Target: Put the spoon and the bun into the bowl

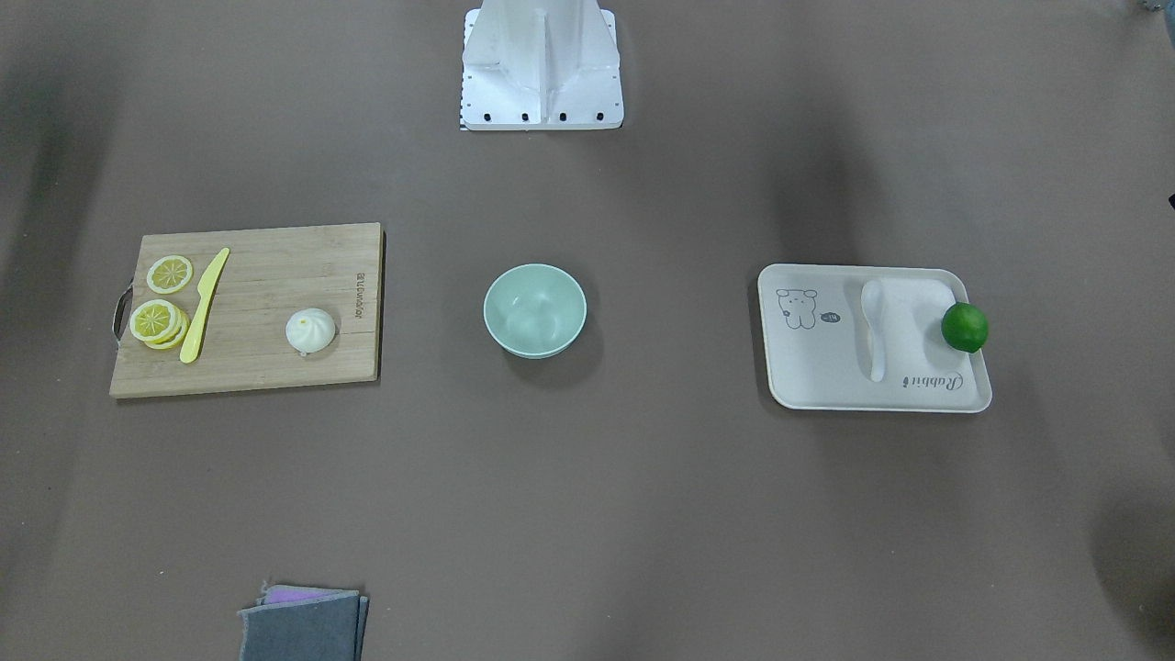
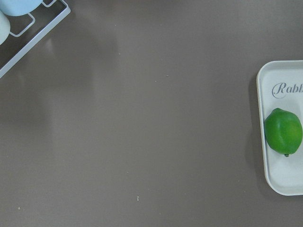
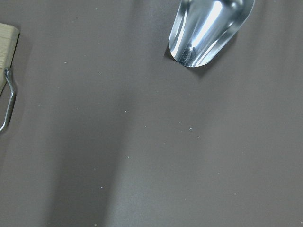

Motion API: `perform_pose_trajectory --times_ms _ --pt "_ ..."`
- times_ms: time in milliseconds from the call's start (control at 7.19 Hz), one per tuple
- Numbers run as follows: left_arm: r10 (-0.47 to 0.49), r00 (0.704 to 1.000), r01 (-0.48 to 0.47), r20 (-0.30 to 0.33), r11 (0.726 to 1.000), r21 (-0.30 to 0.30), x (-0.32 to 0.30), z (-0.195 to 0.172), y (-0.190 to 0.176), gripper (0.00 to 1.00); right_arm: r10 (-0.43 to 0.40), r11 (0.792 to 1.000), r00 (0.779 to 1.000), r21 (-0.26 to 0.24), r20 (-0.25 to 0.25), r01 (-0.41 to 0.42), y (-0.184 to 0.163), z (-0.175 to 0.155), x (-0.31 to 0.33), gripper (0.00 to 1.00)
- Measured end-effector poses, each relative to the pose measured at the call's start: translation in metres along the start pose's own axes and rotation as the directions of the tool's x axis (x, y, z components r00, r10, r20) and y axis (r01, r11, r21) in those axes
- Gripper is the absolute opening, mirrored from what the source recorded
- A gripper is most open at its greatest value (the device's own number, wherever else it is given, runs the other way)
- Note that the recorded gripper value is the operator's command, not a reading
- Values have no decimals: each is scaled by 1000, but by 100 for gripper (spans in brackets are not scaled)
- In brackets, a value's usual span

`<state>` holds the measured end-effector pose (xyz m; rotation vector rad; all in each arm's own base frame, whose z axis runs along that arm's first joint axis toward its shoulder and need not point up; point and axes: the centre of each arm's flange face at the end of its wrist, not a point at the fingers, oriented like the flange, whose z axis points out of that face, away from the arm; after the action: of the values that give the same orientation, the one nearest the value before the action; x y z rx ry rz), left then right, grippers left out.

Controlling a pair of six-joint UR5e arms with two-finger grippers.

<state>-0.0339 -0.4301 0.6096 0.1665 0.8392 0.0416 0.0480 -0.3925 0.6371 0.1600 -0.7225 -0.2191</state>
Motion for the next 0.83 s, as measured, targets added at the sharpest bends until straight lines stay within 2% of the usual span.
perform_pose_trajectory --times_ms 557,835 --pt "-5 1000 5 -6 1000 -7 -1 2 4 99 6 1000 997 7 78 -6 1 2 -6 100" --pt "23 1000 -23 -11 1000 20 2 -1 2 99 0 1000 995 13 97 -1 0 1 -9 100"
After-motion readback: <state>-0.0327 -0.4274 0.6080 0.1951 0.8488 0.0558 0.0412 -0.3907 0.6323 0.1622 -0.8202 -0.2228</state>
